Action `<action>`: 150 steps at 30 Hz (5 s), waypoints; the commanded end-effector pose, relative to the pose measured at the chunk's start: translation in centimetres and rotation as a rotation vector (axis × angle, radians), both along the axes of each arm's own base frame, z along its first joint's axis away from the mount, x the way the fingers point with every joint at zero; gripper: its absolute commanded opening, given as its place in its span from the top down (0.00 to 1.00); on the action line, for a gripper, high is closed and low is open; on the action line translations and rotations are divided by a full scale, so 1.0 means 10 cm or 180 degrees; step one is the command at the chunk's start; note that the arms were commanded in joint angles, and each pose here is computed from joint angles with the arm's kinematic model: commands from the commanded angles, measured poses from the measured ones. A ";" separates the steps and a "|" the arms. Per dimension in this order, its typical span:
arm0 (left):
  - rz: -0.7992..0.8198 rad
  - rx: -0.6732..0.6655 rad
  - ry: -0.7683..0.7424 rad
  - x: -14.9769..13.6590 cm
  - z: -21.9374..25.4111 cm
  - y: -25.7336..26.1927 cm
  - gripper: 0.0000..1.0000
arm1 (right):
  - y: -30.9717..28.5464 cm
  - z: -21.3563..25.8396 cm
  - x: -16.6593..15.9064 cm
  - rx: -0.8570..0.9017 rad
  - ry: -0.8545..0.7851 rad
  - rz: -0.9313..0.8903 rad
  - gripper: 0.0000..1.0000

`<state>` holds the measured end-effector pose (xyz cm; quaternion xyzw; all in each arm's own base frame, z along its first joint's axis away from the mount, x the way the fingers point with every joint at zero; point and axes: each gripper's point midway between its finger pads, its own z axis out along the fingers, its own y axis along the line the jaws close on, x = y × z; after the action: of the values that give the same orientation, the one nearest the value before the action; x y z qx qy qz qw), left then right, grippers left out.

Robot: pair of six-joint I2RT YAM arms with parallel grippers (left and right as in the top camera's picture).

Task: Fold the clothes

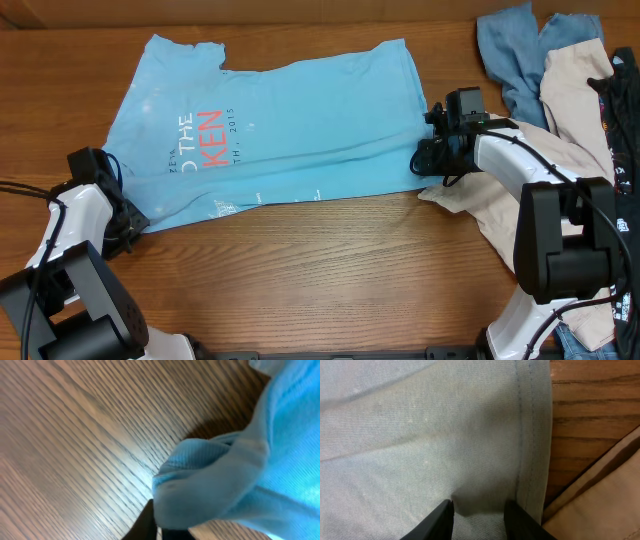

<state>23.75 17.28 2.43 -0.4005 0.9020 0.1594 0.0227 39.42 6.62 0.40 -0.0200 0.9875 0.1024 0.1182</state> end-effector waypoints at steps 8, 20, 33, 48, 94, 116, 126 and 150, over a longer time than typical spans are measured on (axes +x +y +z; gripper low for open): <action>0.0072 0.0149 -0.0090 0.06 0.06 0.08 0.94 | -0.08 -0.17 -0.11 -0.0129 0.0187 -0.0024 0.63; 0.0120 0.0612 -0.0110 0.10 0.17 0.33 0.96 | -0.08 -0.17 -0.11 -0.0128 0.0187 -0.0024 0.63; -0.0034 0.1629 -0.0080 0.39 0.96 0.90 0.96 | -0.08 -0.18 -0.12 -0.0132 0.0207 -0.0023 0.63; -0.0166 0.1314 -0.0134 0.44 0.84 0.77 0.86 | -0.08 -0.18 -0.13 -0.0135 0.0223 -0.0023 0.63; -0.1194 -0.0328 -0.0178 0.49 -0.27 -0.78 0.85 | -0.06 -0.29 -0.70 -0.0089 0.1355 -0.0127 0.67; -0.0512 -0.0454 0.0243 -0.06 -0.30 -0.52 0.94 | -0.13 -0.49 -1.62 -0.0201 0.2276 -0.0456 0.67; -0.0650 -0.0210 -0.0625 0.25 0.43 -0.52 0.83 | -0.08 -0.18 -1.19 -0.0104 0.1723 -0.0482 0.67; -0.1039 -0.0752 -0.0610 0.63 -0.27 -0.69 0.56 | -0.08 0.05 -0.33 -0.0046 0.0399 -0.0345 0.61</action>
<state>30.09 11.16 0.46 -0.2799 0.9542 0.0198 0.1040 36.82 6.32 1.05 0.0404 0.9921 0.1009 0.0635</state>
